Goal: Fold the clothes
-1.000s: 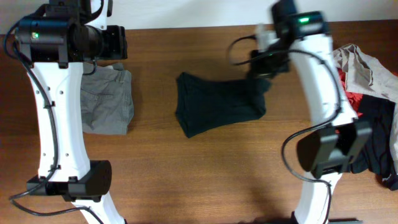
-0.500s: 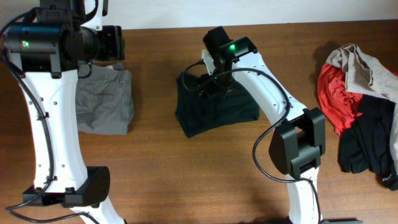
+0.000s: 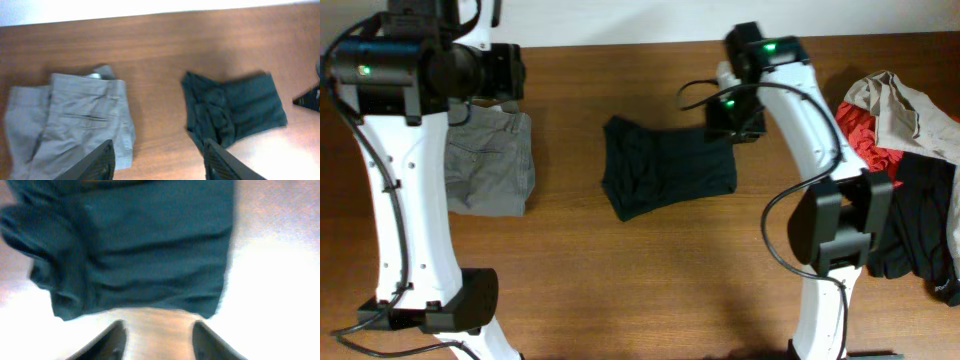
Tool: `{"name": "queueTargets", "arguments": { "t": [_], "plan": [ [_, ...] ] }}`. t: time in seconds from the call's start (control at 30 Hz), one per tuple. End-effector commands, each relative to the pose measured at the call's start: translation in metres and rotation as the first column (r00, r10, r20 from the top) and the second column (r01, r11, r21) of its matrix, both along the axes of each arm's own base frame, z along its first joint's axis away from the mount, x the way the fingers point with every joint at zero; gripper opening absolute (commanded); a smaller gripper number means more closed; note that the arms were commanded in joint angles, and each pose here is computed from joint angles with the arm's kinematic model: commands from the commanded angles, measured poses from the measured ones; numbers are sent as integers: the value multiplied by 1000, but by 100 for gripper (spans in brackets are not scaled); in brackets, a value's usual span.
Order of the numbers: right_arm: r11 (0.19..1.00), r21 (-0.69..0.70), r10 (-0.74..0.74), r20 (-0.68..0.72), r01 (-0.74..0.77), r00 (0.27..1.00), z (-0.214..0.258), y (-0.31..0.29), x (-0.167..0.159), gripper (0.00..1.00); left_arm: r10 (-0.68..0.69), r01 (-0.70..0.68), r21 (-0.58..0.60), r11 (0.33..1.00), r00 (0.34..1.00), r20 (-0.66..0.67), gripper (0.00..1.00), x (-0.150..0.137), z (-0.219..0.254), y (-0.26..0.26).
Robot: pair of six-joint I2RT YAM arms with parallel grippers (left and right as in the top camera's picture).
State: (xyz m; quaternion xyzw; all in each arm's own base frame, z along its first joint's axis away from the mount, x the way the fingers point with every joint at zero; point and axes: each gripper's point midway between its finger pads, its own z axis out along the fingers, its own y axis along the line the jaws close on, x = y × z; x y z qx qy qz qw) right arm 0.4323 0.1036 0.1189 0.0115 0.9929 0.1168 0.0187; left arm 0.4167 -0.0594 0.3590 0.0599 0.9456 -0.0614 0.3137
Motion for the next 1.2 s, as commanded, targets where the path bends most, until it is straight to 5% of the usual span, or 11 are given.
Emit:
{"name": "queueTargets", "arguments": {
  "t": [0.0, 0.13, 0.2, 0.5, 0.73, 1.03, 1.17],
  "plan": [
    [999, 36, -3, -17, 3, 1000, 4, 7, -13, 26, -145, 146, 13, 989, 988, -53, 46, -2, -21, -32],
    [999, 43, 33, -48, -31, 998, -26, 27, -23, 7, -165, 172, 47, 984, 979, -123, 6, 6, -51, -42],
    [992, 103, 75, -46, -70, 996, -42, 52, -28, 4, -160, 169, 51, 984, 977, -137, 1, 11, -60, -43],
    [944, 275, 181, 38, -184, 983, -81, 148, -48, 4, -147, 158, 71, 985, 979, -144, 1, 13, -63, -39],
    [645, 487, 508, 302, -589, 806, -37, 220, -80, 4, -144, 155, 76, 985, 979, -143, 1, 13, -63, -38],
    [625, 570, 389, 365, -533, 846, 17, 181, -50, 8, -138, 153, 86, 985, 978, -159, 8, 13, -67, -36],
    [739, 583, 217, 268, -338, 938, 25, 128, -23, 4, -200, 203, -1, 979, 961, -189, 10, 13, -78, -56]
  ]
}}
